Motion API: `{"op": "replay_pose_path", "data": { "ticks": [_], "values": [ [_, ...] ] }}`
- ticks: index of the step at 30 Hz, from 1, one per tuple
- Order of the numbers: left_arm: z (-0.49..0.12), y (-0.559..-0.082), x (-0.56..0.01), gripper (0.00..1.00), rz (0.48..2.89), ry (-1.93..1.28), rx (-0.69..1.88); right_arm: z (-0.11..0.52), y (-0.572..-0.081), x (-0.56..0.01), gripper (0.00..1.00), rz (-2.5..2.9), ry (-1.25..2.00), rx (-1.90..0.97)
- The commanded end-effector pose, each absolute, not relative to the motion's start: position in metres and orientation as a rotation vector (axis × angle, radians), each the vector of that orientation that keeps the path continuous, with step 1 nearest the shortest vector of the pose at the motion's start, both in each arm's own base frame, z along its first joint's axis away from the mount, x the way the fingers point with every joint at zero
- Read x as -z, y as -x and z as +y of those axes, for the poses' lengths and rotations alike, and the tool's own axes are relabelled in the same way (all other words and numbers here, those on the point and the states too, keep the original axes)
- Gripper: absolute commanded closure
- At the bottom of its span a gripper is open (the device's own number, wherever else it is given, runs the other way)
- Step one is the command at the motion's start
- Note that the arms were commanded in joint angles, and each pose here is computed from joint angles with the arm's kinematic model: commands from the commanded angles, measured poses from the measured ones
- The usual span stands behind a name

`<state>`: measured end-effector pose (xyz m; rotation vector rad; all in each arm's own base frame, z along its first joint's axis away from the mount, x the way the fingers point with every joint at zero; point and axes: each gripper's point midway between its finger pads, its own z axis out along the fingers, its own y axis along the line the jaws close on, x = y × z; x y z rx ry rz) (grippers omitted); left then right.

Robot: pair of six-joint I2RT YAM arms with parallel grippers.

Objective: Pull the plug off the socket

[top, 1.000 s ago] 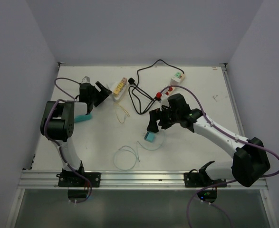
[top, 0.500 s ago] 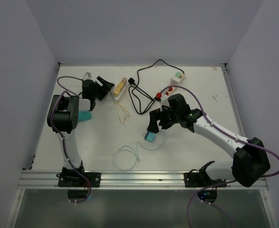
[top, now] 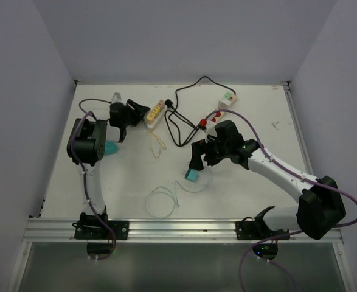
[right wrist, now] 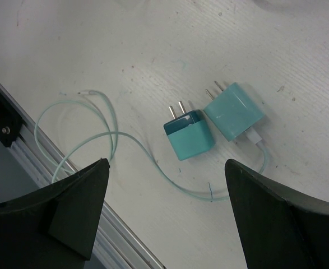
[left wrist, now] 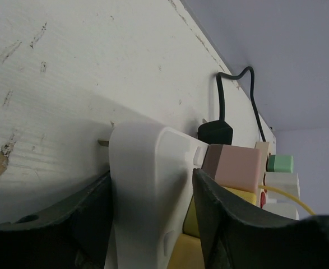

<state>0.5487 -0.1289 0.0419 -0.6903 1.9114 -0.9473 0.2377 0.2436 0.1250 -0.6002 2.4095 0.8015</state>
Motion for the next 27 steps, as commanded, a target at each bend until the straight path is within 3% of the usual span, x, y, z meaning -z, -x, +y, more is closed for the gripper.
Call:
{"op": "replay_pose_path", "data": {
  "ticks": [1, 8, 17, 27],
  "values": [
    [-0.136, -0.533, -0.017, 0.43, 1.968, 0.697, 0.956, 0.245, -0.245, -0.142, 0.12, 2.349, 0.614, -0.793],
    [-0.134, -0.523, -0.055, 0.72, 1.893, 0.613, 0.964, 0.252, -0.246, -0.149, 0.12, 2.329, 0.605, -0.842],
    [-0.125, -0.486, -0.120, 0.98, 1.775, 0.553, 0.955, 0.273, -0.252, -0.169, 0.12, 2.275, 0.534, -0.982],
    [-0.109, -0.431, -0.163, 1.00, 1.738, 0.486, 0.834, 0.318, -0.282, -0.195, 0.12, 2.189, 0.321, -1.165]
  ]
}}
